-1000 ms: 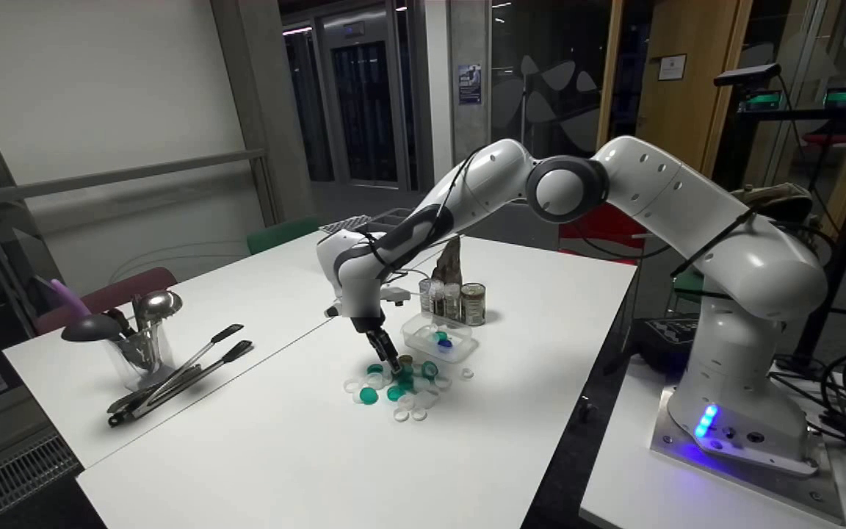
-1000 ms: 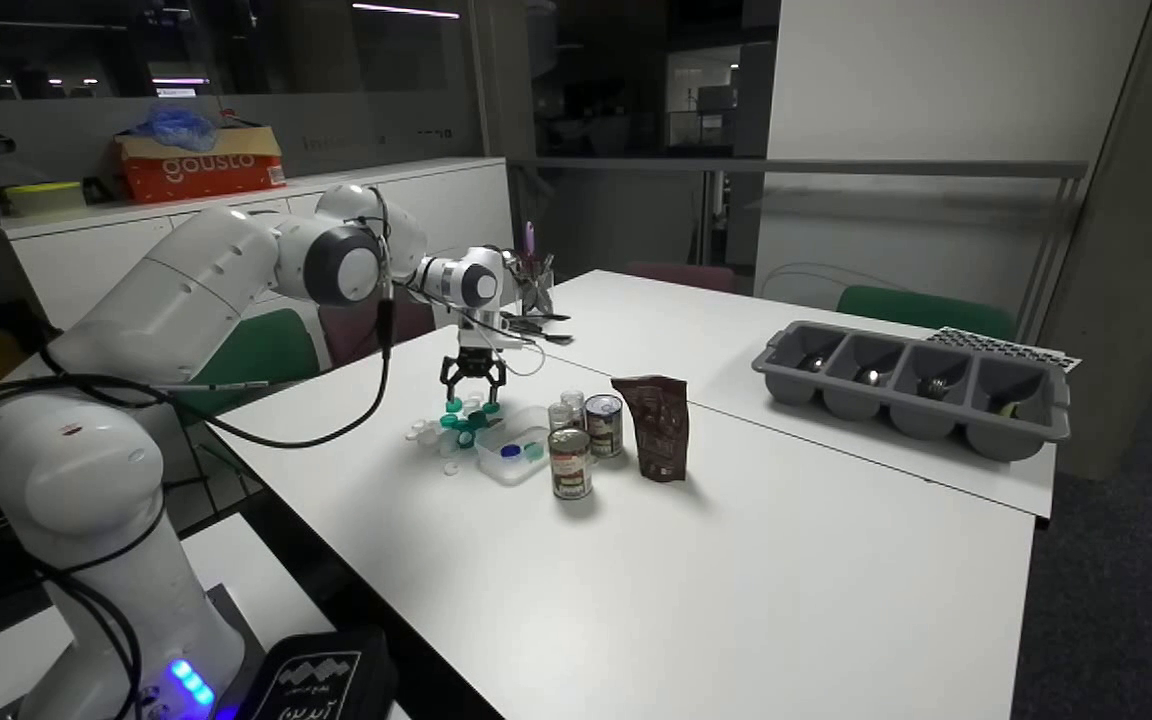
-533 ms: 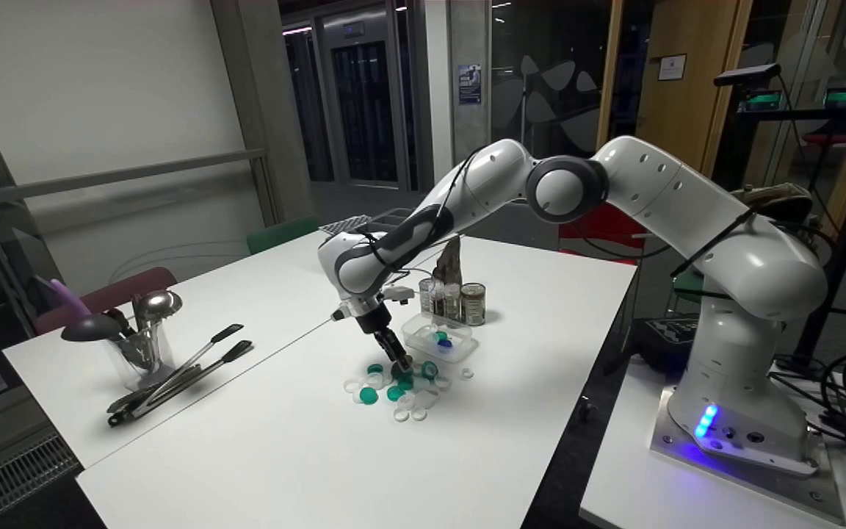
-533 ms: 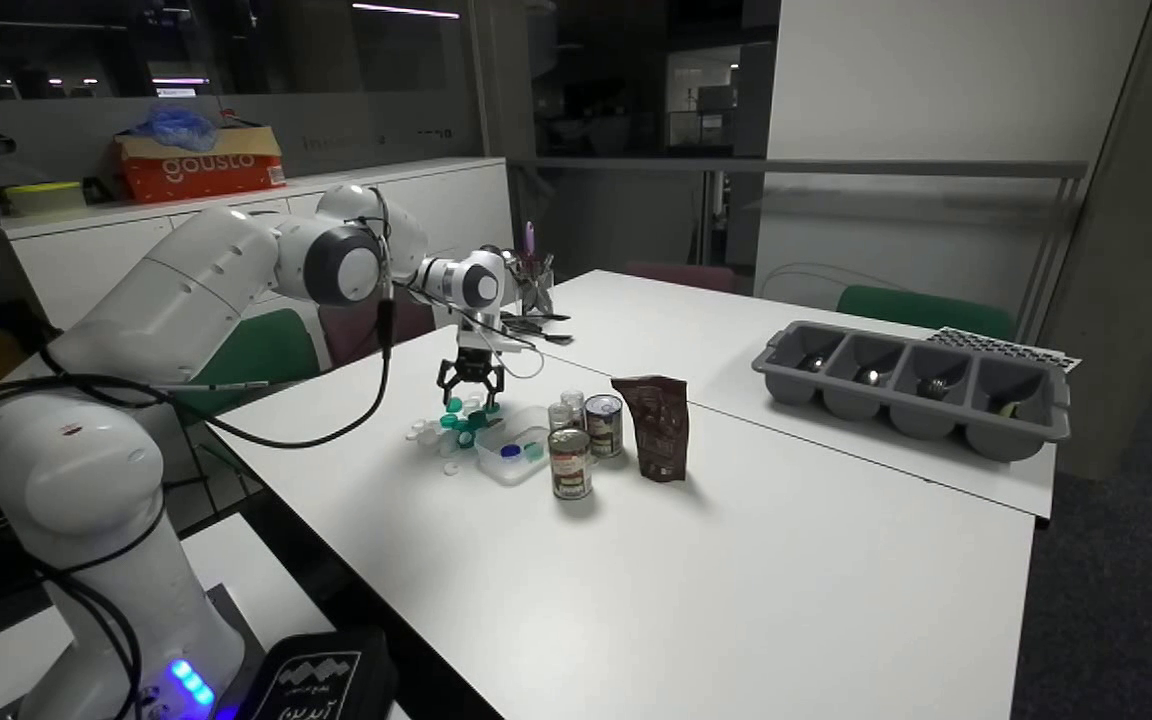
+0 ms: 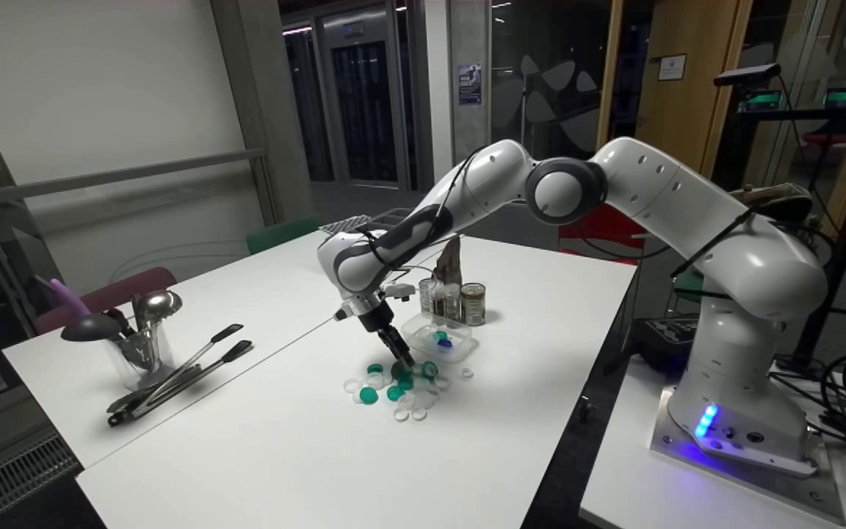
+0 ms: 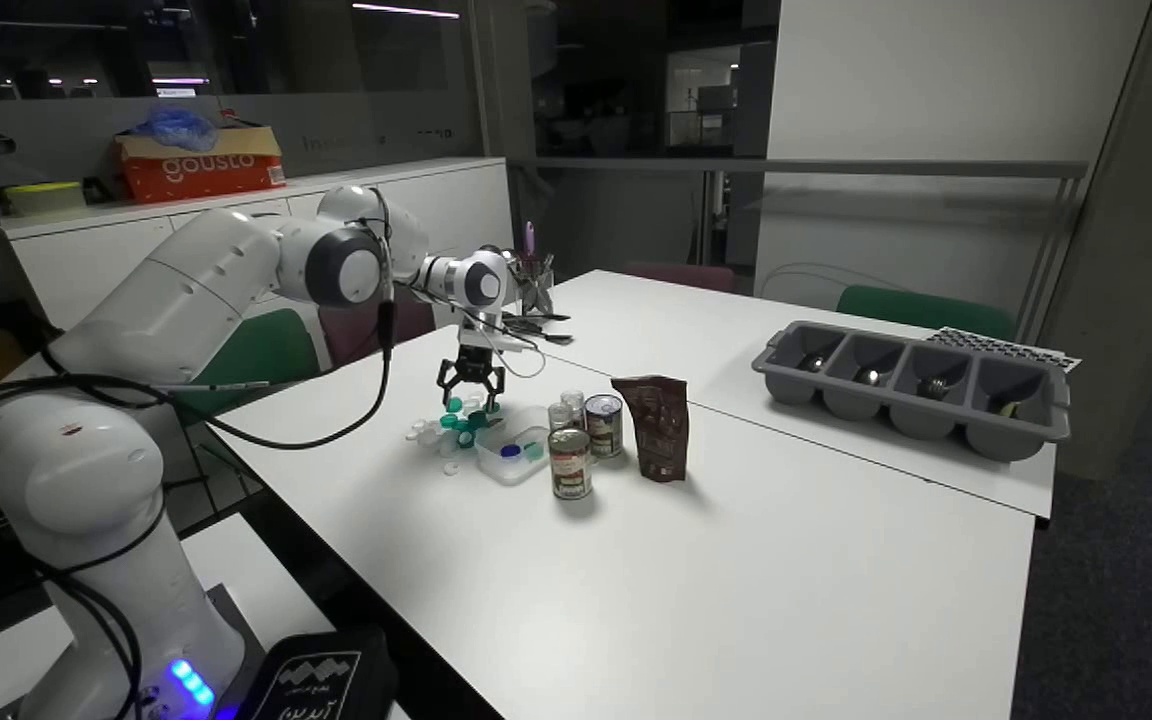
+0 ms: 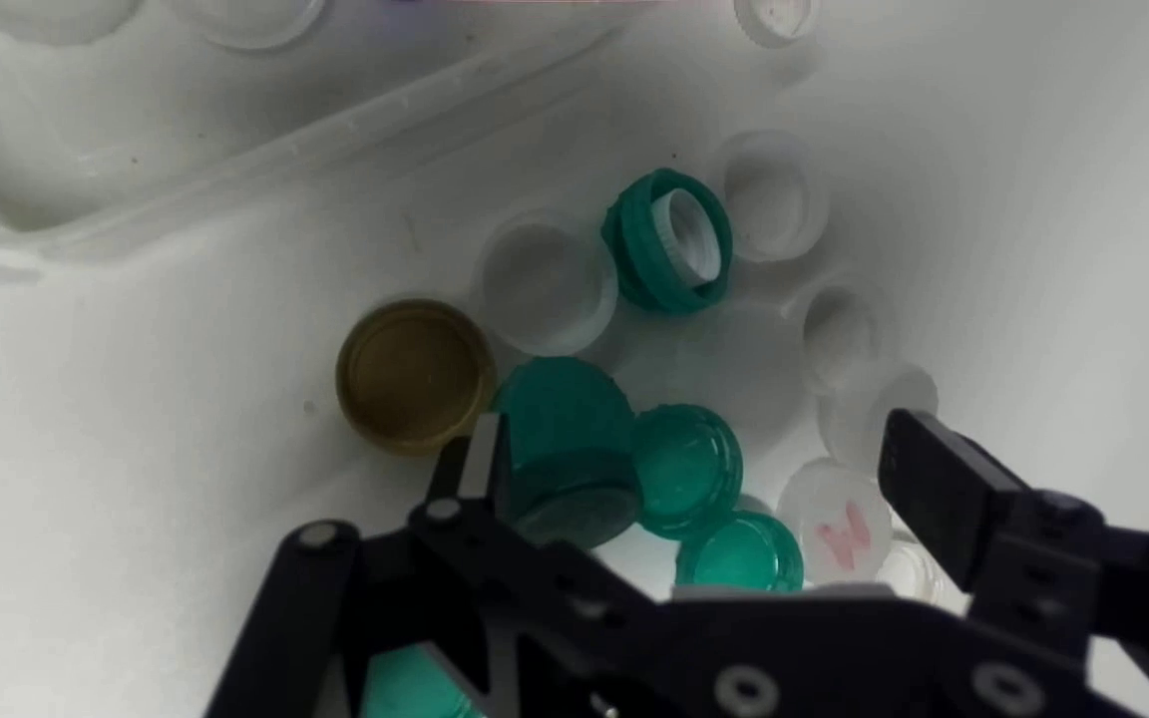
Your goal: Put one of the blue brackets in the container
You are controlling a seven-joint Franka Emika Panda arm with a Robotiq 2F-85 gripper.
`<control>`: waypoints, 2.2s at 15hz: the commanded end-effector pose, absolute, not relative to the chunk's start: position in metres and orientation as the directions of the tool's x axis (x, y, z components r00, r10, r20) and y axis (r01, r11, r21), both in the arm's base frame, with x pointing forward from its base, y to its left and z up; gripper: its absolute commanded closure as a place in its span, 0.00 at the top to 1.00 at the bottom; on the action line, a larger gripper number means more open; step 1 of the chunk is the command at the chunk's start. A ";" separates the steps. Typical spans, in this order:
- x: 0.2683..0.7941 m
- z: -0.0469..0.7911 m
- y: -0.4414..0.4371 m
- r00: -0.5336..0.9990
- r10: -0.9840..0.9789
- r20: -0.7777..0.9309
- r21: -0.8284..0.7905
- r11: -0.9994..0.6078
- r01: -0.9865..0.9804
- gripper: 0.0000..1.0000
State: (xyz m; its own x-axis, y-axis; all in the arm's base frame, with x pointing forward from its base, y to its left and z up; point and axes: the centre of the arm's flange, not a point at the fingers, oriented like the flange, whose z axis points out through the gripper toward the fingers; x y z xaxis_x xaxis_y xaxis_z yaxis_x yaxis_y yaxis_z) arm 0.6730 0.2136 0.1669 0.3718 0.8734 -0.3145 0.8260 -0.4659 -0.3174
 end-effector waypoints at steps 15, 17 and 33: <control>0.702 0.177 0.246 0.269 0.875 -0.403 -0.217 -0.376 0.901 1.00; 0.699 0.174 0.250 0.255 0.882 -0.397 -0.201 -0.354 0.913 1.00; 0.682 0.141 0.257 0.244 0.890 -0.386 -0.210 -0.342 0.916 1.00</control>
State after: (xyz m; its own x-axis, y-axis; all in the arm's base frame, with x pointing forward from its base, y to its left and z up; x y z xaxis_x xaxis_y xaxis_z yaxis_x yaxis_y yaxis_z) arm 0.6881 0.2630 0.1454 0.2420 0.8920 -0.3819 0.9212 -0.3348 -0.1981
